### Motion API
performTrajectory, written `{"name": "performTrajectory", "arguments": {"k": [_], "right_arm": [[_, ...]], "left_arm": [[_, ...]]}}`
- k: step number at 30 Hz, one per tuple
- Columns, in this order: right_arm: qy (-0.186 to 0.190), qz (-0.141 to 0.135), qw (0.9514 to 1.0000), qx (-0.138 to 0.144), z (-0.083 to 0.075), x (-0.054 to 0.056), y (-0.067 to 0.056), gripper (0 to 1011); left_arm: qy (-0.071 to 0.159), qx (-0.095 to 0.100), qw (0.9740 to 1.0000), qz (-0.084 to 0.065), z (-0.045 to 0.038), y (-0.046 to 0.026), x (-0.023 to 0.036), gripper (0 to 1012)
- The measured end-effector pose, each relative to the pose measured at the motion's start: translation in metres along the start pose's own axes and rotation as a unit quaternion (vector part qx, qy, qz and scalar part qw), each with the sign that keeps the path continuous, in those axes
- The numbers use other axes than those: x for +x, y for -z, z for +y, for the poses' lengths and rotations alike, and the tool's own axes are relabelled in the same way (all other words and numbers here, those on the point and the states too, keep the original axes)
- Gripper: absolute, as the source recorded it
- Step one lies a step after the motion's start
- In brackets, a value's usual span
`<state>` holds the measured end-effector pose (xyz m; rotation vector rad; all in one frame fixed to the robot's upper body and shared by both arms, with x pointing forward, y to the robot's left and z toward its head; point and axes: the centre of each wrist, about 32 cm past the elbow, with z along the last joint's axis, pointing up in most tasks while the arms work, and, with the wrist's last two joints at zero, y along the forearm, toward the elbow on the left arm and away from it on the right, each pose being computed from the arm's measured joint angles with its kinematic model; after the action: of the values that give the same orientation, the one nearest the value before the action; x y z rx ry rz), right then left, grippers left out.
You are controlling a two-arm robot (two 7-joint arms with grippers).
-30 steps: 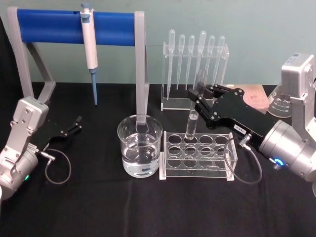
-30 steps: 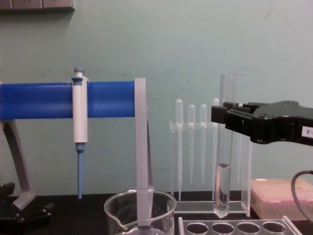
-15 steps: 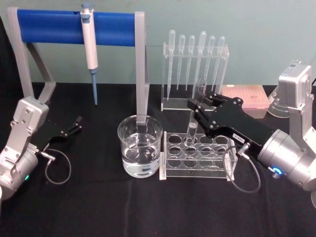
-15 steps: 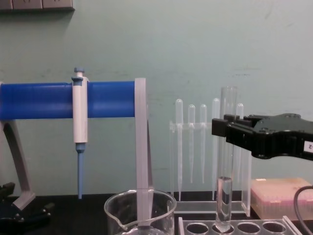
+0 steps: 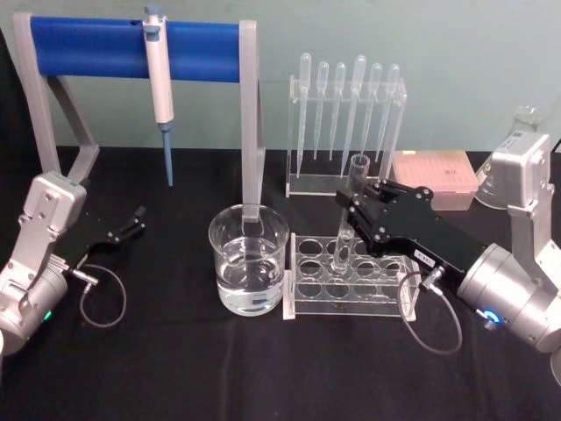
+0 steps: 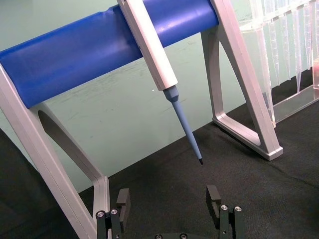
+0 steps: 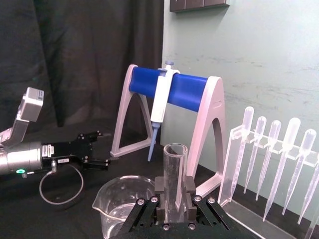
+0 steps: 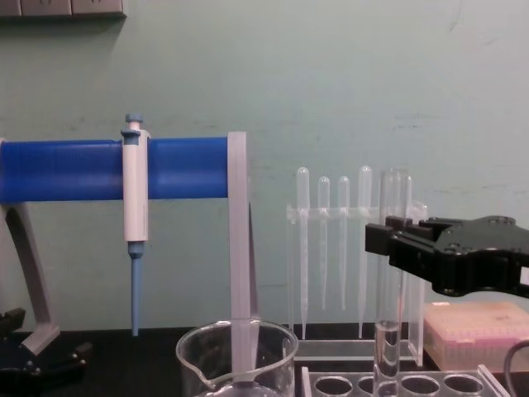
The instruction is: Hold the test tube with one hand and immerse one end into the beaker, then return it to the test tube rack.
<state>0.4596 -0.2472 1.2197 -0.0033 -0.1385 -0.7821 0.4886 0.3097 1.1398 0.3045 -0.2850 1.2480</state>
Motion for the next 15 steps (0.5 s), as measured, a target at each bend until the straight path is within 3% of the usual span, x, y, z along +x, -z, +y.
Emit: {"name": "performTrajectory", "arguments": {"k": [15], "right_arm": [[-0.010,-0.007,0.9999,-0.004,0.001,0.000,0.022,224]], "left_arm": [[0.000,0.000,1.0000,0.000,0.0000,0.0000,0.0000,1000]]}}
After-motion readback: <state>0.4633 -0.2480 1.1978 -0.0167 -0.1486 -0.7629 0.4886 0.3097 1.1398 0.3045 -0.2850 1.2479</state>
